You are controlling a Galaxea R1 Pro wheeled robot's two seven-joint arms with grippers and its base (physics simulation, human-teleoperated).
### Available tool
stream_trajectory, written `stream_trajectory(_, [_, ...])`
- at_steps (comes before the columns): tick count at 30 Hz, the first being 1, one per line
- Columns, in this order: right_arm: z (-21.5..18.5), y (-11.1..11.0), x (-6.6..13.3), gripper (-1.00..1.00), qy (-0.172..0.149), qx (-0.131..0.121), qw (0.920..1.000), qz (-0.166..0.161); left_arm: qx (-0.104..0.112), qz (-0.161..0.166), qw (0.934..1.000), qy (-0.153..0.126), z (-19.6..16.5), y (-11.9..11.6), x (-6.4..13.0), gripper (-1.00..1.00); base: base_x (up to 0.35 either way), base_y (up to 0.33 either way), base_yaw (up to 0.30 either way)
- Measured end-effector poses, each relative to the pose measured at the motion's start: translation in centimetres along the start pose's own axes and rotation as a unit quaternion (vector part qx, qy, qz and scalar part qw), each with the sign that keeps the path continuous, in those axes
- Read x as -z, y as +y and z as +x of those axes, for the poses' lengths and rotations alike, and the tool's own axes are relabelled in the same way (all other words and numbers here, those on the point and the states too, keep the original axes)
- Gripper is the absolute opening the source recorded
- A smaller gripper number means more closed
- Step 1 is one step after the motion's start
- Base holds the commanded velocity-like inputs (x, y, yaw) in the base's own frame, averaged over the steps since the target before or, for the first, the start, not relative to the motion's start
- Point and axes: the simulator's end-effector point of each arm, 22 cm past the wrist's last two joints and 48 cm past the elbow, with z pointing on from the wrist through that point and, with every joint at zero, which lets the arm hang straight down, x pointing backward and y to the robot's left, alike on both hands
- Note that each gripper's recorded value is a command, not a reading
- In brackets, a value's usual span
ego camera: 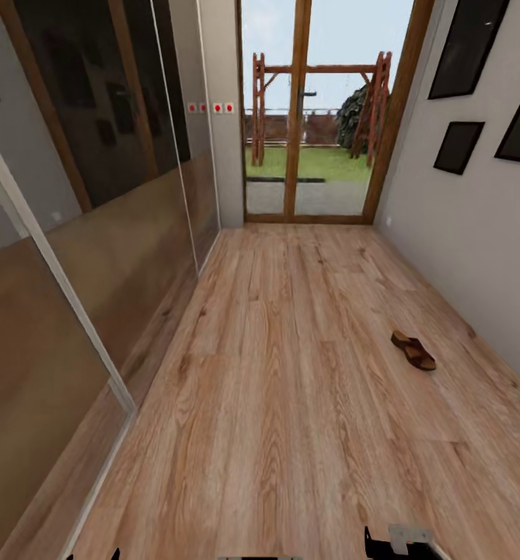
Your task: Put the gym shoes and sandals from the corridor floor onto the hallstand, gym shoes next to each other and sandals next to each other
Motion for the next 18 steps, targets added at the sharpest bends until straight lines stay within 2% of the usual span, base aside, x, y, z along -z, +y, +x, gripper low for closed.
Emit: stream_trajectory(18, [-0.02, 0.00, -0.01, 1.00, 0.000, 0.000, 1.0000, 0.000, 0.000, 0.000, 1.0000, 0.000, 0.02, -0.01, 0.01, 1.00, 0.337, 0.000, 0.000])
